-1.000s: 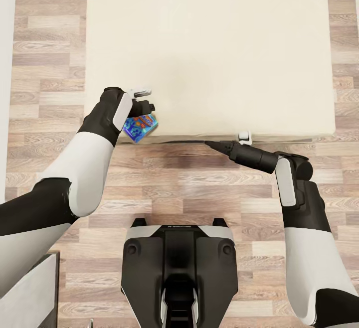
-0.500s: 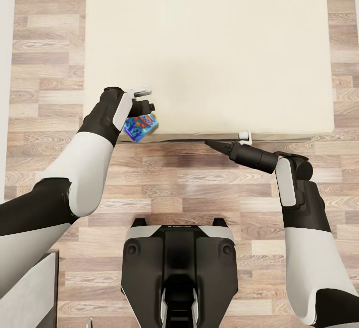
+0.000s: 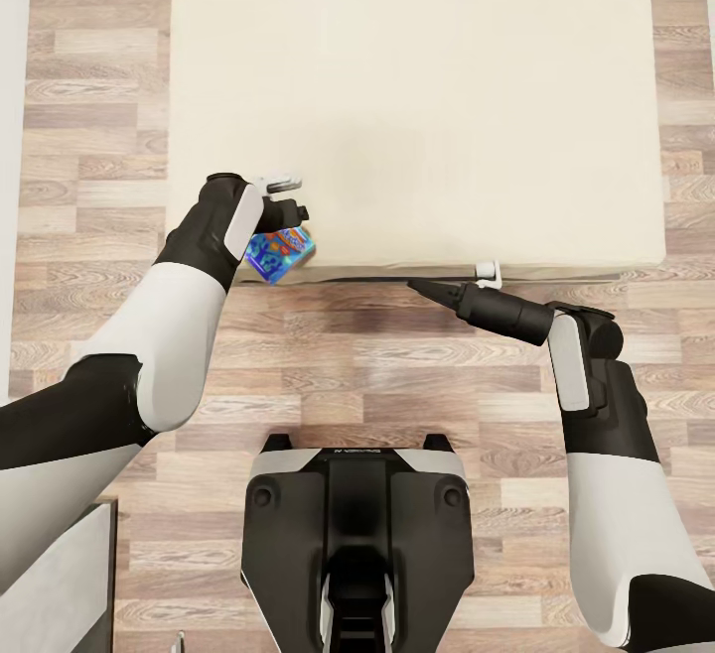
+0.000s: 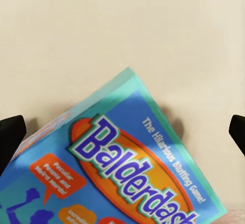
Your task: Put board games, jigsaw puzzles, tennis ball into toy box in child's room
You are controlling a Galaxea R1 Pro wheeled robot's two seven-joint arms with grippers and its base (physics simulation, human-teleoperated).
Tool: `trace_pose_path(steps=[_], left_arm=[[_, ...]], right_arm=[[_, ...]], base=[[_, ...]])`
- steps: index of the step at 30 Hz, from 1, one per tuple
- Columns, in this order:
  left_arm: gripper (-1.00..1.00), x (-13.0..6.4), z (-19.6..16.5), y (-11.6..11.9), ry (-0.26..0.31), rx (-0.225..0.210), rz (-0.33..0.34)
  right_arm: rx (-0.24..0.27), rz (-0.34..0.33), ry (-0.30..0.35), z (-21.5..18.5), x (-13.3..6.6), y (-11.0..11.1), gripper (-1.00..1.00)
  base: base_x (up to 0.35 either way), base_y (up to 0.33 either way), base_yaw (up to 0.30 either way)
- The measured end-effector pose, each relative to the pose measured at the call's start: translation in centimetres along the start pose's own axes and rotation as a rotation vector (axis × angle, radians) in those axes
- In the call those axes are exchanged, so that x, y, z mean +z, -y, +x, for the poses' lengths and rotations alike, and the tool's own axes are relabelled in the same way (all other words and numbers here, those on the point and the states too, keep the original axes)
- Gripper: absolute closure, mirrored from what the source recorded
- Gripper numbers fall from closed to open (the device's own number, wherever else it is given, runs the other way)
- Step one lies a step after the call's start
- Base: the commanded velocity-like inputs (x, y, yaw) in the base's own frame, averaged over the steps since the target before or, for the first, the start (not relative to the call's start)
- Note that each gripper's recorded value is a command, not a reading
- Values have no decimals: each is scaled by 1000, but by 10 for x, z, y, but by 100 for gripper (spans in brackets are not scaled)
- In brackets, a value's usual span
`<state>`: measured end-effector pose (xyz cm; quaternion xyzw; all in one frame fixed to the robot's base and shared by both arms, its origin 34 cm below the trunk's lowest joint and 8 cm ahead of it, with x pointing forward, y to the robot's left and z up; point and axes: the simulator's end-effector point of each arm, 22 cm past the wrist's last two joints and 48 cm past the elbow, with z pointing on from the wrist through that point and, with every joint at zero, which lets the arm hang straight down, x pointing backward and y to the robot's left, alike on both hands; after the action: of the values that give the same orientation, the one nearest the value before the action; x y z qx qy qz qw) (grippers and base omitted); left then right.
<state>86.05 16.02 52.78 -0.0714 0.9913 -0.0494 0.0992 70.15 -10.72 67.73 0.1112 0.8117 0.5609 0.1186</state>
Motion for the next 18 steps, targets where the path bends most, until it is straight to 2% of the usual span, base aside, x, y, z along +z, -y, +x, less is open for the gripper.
trace_pose_path(steps=[5, 12, 18], left_arm=[[-100, 0, 0, 0, 0, 0, 0], [-100, 0, 0, 0, 0, 0, 0], [-100, 0, 0, 0, 0, -1, 0]], right_arm=[[0, 0, 0, 0, 0, 0, -100], [0, 0, 0, 0, 0, 0, -100], [0, 0, 0, 0, 0, 0, -100]], base=[[-16, 0, 0], [-132, 0, 0], [-41, 0, 0]])
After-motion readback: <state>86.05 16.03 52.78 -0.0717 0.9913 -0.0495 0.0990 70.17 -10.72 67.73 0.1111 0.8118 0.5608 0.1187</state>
